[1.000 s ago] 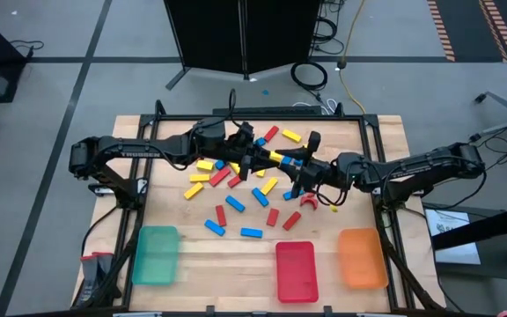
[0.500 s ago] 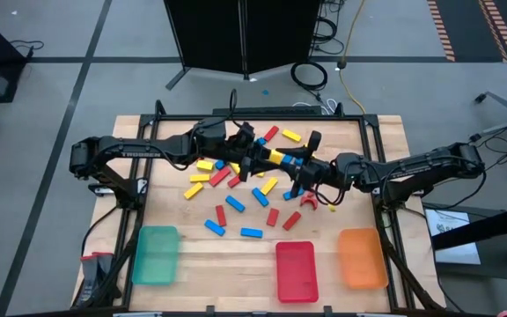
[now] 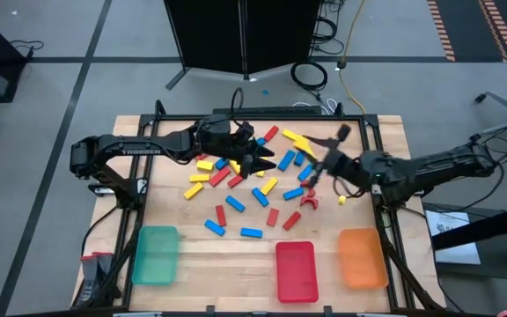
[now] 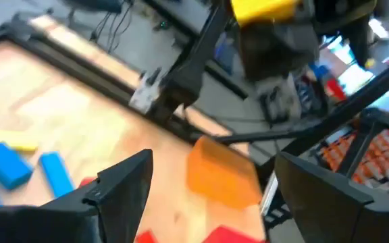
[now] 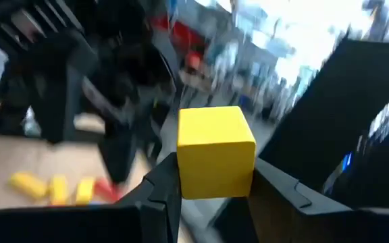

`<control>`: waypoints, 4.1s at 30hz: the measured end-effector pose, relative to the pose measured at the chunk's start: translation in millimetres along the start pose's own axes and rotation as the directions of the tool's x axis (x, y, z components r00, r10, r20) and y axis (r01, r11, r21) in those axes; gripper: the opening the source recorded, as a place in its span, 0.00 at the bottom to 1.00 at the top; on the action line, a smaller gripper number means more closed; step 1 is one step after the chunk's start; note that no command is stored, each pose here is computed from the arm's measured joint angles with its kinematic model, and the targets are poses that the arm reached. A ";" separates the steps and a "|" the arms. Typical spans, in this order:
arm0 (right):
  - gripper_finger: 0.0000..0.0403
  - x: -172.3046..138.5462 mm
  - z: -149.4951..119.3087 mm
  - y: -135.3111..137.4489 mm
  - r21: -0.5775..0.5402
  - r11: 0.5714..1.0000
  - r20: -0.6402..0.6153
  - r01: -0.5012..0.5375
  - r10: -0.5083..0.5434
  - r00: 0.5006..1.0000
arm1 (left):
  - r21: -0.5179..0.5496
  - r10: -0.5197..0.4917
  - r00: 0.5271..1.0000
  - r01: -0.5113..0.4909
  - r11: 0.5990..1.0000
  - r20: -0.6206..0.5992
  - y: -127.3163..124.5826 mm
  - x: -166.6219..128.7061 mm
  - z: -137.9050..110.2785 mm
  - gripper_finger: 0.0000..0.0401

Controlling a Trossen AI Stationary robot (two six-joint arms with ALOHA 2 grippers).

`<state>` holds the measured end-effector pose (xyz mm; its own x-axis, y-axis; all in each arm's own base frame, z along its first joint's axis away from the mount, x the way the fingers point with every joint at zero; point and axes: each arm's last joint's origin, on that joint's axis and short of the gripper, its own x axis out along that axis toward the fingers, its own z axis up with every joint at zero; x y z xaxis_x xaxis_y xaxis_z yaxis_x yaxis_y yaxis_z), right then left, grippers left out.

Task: Sort blocks
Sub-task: Put the yellow block into the orange bin

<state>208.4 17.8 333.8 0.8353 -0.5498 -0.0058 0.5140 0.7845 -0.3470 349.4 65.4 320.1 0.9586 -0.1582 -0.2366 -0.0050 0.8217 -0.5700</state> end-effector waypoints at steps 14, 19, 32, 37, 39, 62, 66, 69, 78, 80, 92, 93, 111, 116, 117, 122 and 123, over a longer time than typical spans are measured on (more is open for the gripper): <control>0.29 -92.7 -61.8 30.2 0.742 0.650 -0.575 -0.164 0.742 0.344 | 0.092 0.053 0.995 -0.045 0.995 -0.090 1.8 -11.0 -4.7 0.78; 0.29 -112.5 -69.2 55.9 0.737 0.660 -0.652 -0.147 0.751 0.100 | 0.097 0.075 0.991 -0.064 0.993 -0.113 1.9 -13.2 -6.8 0.78; 0.29 -146.1 -95.9 86.7 0.516 0.849 -0.853 -0.118 0.495 -0.166 | 0.098 0.144 0.982 -0.133 0.986 -0.119 5.1 -13.8 -9.4 0.78; 0.50 -147.0 -98.2 94.6 0.517 0.847 -0.851 -0.124 0.492 -0.182 | 0.099 0.170 0.979 -0.159 0.982 -0.112 6.1 -14.0 -9.6 0.78; 0.61 -146.9 -99.2 95.5 0.506 0.856 -0.856 -0.110 0.483 -0.183 | 0.096 0.200 0.972 -0.189 0.977 -0.125 7.7 -14.6 -11.6 0.78; 0.72 -140.9 -97.0 100.5 0.548 0.833 -0.833 -0.078 0.535 -0.140 | 0.655 0.680 0.649 -0.355 0.667 -0.340 82.6 9.0 -59.8 0.78; 0.72 -141.0 -96.8 100.7 0.550 0.832 -0.832 -0.078 0.537 -0.139 | 0.717 0.679 0.620 -0.256 0.649 -0.393 94.6 14.9 -69.3 0.78; 0.72 -140.6 -96.7 101.1 0.551 0.831 -0.832 -0.079 0.540 -0.126 | 0.744 0.664 0.626 -0.192 0.640 -0.410 98.6 16.0 -70.4 0.78; 0.72 -139.4 -96.1 102.2 0.557 0.827 -0.830 -0.080 0.550 -0.091 | 0.732 0.623 0.648 -0.145 0.665 -0.438 121.9 9.9 -64.0 0.78; 0.72 -139.4 -96.1 102.2 0.557 0.827 -0.830 -0.080 0.550 -0.091 | 0.736 0.617 0.657 -0.137 0.663 -0.433 124.8 8.4 -61.5 0.78; 0.72 -139.3 -95.7 102.7 0.563 0.822 -0.826 -0.084 0.556 -0.089 | 0.698 0.558 0.619 -0.022 0.716 -0.553 139.6 41.7 -46.7 0.78; 0.72 -139.2 -95.7 102.7 0.563 0.822 -0.826 -0.084 0.556 -0.089 | 0.695 0.556 0.606 -0.007 0.719 -0.569 141.3 46.6 -46.3 0.78; 0.72 -137.4 -94.2 105.1 0.579 0.814 -0.815 -0.056 0.578 -0.035 | 0.699 0.545 0.539 0.122 0.704 -0.642 152.6 49.8 -45.7 0.78; 0.72 -137.4 -94.2 105.2 0.579 0.814 -0.815 -0.049 0.578 -0.035 | 0.688 0.537 0.519 0.149 0.710 -0.665 163.5 52.5 -63.3 0.78; 0.72 -137.4 -94.2 105.2 0.580 0.814 -0.815 -0.046 0.579 -0.035 | 0.683 0.536 0.510 0.150 0.715 -0.673 165.9 52.8 -66.7 0.78; 0.72 -137.4 -94.2 105.2 0.579 0.815 -0.815 -0.034 0.578 -0.035 | 0.664 0.538 0.479 0.134 0.736 -0.693 173.7 56.8 -76.9 0.71; 0.72 -137.4 -94.1 105.2 0.580 0.814 -0.814 -0.033 0.579 -0.035 | 0.666 0.542 0.478 0.132 0.734 -0.692 174.3 57.2 -77.3 0.67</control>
<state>129.3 148.9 209.9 0.1091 0.2401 -0.9646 0.5039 0.8231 0.2619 381.4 157.3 146.4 0.2582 -0.0094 -0.9661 0.3120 0.9472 0.0742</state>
